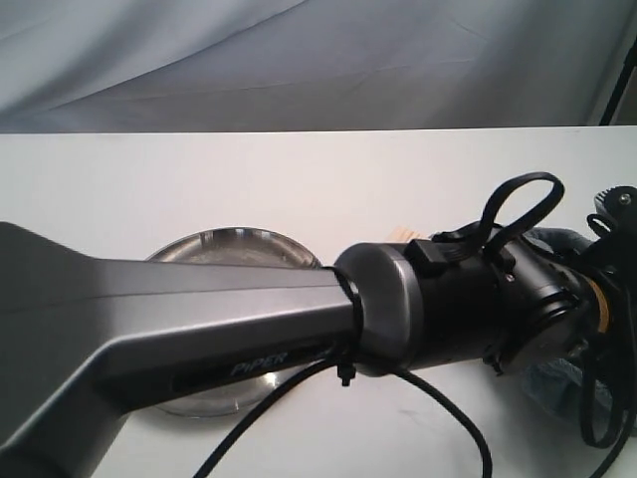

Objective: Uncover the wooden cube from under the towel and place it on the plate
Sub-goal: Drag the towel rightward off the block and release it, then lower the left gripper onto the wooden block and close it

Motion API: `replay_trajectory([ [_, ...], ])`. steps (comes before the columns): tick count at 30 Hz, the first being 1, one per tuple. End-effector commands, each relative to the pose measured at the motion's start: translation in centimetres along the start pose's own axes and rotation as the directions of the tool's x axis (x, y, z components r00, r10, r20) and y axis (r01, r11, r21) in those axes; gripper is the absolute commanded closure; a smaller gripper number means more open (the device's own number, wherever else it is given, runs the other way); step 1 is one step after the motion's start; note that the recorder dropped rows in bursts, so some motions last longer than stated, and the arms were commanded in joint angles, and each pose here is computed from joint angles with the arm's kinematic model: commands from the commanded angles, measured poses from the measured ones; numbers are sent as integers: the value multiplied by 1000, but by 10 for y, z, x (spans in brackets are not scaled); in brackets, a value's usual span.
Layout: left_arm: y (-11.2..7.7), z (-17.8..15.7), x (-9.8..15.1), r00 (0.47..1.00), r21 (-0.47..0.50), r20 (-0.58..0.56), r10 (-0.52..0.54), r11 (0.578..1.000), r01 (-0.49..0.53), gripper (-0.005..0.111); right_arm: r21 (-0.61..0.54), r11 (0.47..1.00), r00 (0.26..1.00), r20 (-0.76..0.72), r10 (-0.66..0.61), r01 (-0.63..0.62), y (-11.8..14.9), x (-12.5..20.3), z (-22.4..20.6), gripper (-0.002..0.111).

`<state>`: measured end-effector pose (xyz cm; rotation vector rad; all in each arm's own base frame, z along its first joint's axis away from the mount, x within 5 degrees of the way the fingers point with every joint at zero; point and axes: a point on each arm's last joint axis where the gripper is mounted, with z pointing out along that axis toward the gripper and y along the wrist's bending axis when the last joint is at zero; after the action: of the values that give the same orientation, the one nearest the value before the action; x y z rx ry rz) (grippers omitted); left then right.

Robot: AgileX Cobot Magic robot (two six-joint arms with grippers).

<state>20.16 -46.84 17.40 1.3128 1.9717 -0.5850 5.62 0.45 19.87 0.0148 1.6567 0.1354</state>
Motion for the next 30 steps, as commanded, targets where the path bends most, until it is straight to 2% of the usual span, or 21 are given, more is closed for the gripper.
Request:
replay_trajectory([
  [1, 5, -18, -15, 999, -11, 35, -9, 1000, 9, 29, 0, 1000, 1000, 9, 3, -3, 0, 0, 0, 101],
  [5, 25, -35, -22, 1000, -46, 7, -21, 999, 22, 29, 0, 1000, 1000, 9, 3, -3, 0, 0, 0, 101],
  [12, 41, -54, -29, 1000, -77, -7, -29, 997, 28, 29, 0, 1000, 1000, 9, 3, -3, 0, 0, 0, 101],
  [18, 73, -61, -17, 980, -137, -115, -160, 980, 144, 29, 0, 1000, 1000, 9, 3, -3, 0, 0, 0, 101],
  [24, 105, -69, 0, 939, -203, -242, -244, 959, 197, 29, 0, 1000, 1000, 9, 3, -3, 0, 0, 0, 101],
  [30, 127, -75, 12, 880, -277, -289, -377, 913, 300, 29, 0, 1000, 1000, 9, 3, -3, 0, 0, 0, 101],
])
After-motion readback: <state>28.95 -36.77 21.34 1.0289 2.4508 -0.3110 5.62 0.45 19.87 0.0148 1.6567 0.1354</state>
